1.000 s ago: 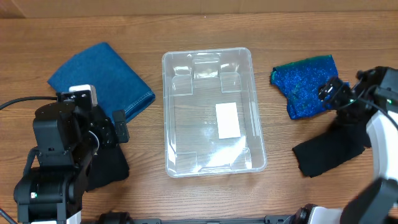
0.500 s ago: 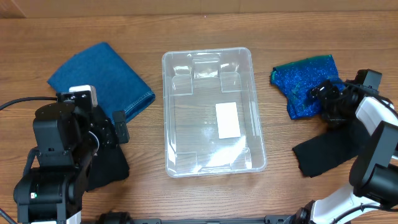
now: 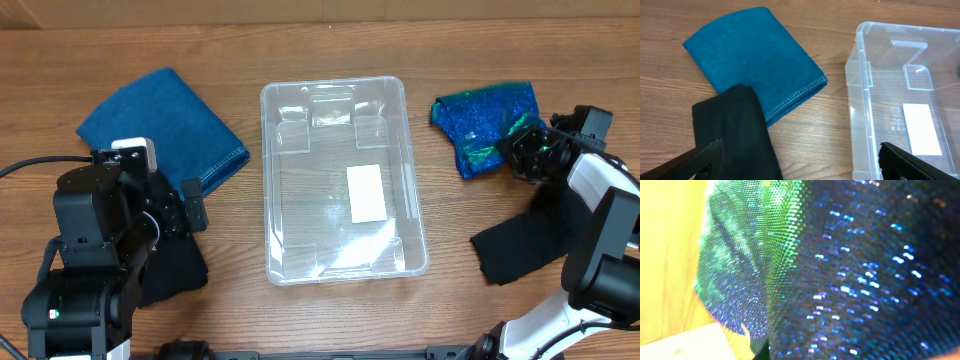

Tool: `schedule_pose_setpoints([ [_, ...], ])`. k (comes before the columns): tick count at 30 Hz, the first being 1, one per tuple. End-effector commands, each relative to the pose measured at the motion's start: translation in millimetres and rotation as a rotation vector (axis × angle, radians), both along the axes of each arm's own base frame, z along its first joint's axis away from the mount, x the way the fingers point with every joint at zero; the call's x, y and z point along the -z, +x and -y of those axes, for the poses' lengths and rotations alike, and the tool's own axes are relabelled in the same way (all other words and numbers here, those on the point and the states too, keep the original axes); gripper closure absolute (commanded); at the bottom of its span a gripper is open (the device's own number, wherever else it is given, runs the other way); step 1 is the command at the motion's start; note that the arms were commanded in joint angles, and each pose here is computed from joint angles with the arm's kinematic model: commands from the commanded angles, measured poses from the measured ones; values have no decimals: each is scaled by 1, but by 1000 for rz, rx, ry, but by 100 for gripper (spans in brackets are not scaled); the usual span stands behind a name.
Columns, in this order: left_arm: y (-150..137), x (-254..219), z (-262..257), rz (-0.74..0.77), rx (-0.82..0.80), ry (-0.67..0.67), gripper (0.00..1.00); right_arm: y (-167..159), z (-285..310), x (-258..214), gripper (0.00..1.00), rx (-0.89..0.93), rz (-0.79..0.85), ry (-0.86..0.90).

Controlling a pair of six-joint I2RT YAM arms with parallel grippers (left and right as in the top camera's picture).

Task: Pack container
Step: 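Reach the right gripper to the blue-green sequin cloth and grasp it, then carry the sequin cloth left and lower it into the clear container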

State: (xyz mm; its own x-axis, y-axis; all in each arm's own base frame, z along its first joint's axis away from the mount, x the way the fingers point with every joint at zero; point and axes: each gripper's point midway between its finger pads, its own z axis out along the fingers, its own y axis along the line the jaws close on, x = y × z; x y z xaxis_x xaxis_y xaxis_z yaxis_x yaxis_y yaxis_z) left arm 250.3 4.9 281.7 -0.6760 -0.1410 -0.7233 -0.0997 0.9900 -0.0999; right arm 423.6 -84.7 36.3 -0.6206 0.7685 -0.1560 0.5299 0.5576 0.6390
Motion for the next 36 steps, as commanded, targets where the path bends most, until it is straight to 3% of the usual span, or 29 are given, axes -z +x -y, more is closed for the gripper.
schedule_pose_setpoints([
  [1,1,-8,0,21,14,18,0,12,-15,-28,96,-87,112,45],
  [9,1,-9,-1,22,14,19,0,10,-48,-183,96,-273,413,-124],
  [12,1,-8,-1,21,14,19,0,-11,-83,-243,96,-387,504,-195],
  [16,1,-9,-1,22,14,19,0,-50,-159,-282,96,-652,595,-255],
  [19,1,-9,-1,22,14,19,0,-73,-206,-276,96,-837,609,-258],
  [25,1,-9,0,22,14,18,0,-105,-289,-219,96,-1210,530,-270],
  [32,-3,-4,0,-2,15,17,0,-82,-327,-141,96,-1409,476,-372],
  [36,-4,-4,0,-4,14,17,0,-71,-331,-113,96,-1431,438,-367],
])
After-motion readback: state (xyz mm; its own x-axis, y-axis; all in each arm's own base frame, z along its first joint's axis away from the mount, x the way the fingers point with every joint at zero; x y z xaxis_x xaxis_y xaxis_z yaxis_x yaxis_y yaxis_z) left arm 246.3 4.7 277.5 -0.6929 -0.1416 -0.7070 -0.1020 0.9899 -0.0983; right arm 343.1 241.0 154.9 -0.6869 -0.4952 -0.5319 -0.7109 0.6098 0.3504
